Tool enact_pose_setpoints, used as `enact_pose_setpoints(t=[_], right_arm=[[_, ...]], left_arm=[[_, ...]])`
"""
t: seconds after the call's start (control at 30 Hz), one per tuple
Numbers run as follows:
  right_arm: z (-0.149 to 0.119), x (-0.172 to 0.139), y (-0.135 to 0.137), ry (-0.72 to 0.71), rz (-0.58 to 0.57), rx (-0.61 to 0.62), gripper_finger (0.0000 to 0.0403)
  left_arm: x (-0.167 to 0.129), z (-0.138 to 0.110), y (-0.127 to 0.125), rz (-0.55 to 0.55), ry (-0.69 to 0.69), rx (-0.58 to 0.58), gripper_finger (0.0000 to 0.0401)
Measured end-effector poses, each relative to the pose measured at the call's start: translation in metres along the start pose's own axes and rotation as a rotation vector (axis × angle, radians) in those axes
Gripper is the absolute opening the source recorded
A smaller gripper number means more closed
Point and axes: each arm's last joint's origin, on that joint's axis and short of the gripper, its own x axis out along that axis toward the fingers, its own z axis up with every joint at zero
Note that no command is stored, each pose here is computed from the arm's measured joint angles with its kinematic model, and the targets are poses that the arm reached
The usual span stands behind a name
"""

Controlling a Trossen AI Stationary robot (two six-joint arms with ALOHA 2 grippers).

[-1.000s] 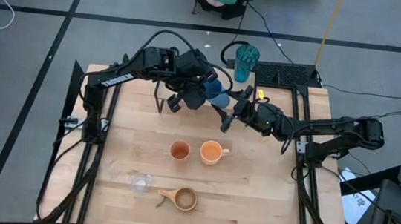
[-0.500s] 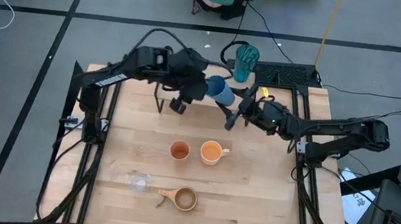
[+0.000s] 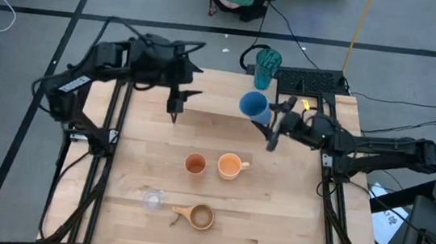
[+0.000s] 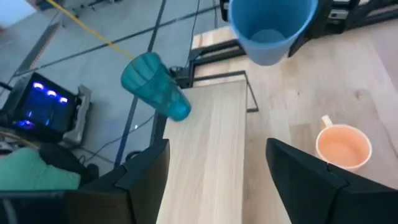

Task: Stack small to large cups/mugs on shelf
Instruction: Put the light blue cup on the shelf

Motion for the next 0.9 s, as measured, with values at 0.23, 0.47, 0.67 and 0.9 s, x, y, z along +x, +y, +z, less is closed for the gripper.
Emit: enact_pose_setpoints(t=[0.23,0.47,0.67,0.9], right_arm=[[-0.01,-0.005,0.005,-0.231,0.096,0.073,0.0276],[-0.009,0.003,0.006,-0.361,0.121,0.122,0.0276],[-0.015,0.011,0.009,-0.404,0.117,0.136,0.0276],[-0.017,0.029,0.011,-0.437,0.215,0.199,0.0277]], left_arm=[[0.041,-0.026,-0.014,0.064,-0.174,-0.123,0.0269],[0.084,-0.046,-0.031,-0.002,-0.403,-0.172,0.0269],[0.098,-0.053,-0.04,-0.15,-0.594,-0.244,0.0271],[0.104,-0.06,-0.049,-0.201,-0.62,-0.271,0.0334]])
